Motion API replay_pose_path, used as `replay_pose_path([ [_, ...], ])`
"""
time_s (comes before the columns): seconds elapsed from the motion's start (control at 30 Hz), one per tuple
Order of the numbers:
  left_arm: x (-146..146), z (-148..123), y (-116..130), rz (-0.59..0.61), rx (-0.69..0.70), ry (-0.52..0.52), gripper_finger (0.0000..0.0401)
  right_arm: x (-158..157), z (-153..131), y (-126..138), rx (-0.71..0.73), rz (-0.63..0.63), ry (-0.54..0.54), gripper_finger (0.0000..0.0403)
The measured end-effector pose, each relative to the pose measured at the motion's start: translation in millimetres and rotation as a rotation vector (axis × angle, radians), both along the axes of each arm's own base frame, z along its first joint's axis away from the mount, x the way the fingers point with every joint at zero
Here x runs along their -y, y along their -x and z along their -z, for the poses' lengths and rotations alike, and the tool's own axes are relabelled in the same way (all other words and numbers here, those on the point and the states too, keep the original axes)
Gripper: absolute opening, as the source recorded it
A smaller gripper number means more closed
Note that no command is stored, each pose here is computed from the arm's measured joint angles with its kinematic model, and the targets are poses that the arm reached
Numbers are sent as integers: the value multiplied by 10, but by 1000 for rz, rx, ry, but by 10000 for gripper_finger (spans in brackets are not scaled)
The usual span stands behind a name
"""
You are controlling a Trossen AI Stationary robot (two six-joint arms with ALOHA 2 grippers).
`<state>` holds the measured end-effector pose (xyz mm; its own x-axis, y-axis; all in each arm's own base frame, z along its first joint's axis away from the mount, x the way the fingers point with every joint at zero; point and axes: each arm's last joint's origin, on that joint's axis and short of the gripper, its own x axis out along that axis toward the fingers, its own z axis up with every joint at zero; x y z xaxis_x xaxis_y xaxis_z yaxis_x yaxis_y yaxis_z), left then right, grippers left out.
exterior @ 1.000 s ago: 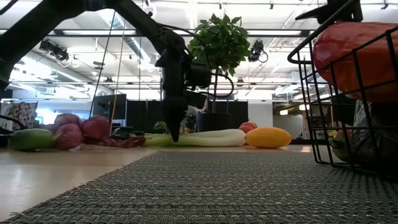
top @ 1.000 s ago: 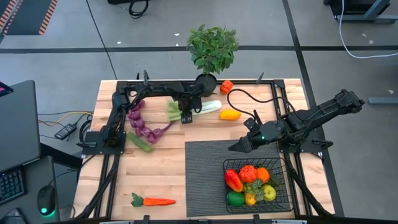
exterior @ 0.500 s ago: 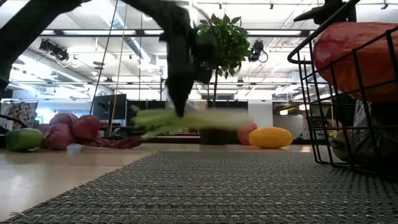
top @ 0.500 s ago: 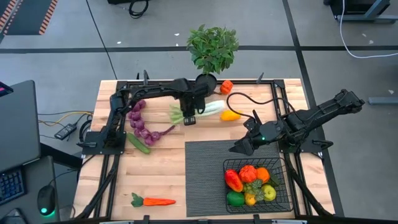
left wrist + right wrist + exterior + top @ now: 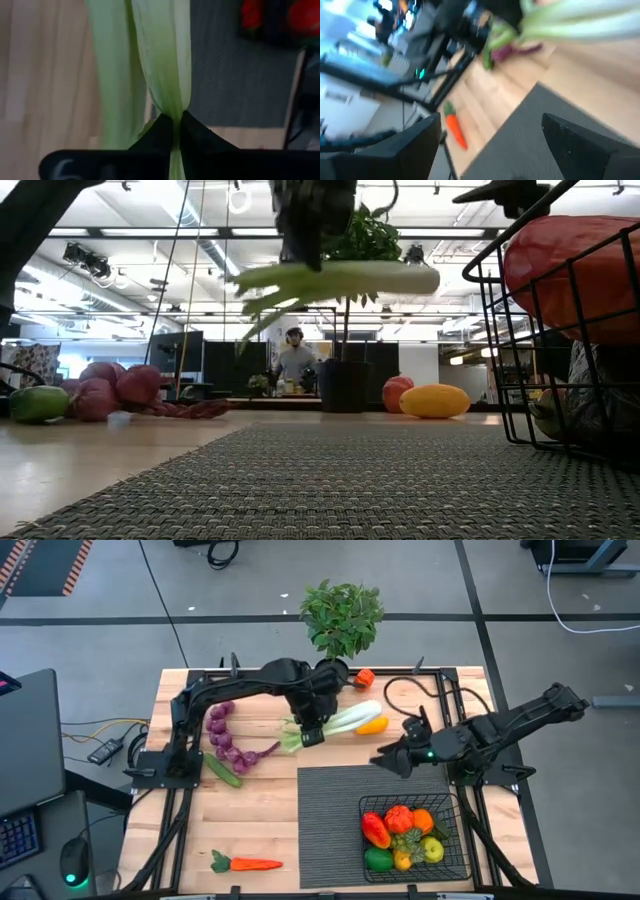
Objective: Build produce basket
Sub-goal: Put the green celery into the black wire basket
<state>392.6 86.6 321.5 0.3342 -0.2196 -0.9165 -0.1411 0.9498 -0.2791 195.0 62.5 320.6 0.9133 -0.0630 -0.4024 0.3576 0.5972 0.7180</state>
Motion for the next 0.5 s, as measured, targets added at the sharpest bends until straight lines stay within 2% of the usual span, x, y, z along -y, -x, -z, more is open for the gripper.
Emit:
replay_pose_path([
  [0.1, 115, -151, -29, -60, 30, 16, 17, 46, -13, 48, 12, 114, -7, 348],
  [0.33, 436, -340, -78, -141, 63, 33, 18, 121, 61, 101, 14, 404, -104, 348],
  [0.5, 643, -381, -155, -191, 109, 82, 18, 129, 39, 51, 86, 495, -112, 348],
])
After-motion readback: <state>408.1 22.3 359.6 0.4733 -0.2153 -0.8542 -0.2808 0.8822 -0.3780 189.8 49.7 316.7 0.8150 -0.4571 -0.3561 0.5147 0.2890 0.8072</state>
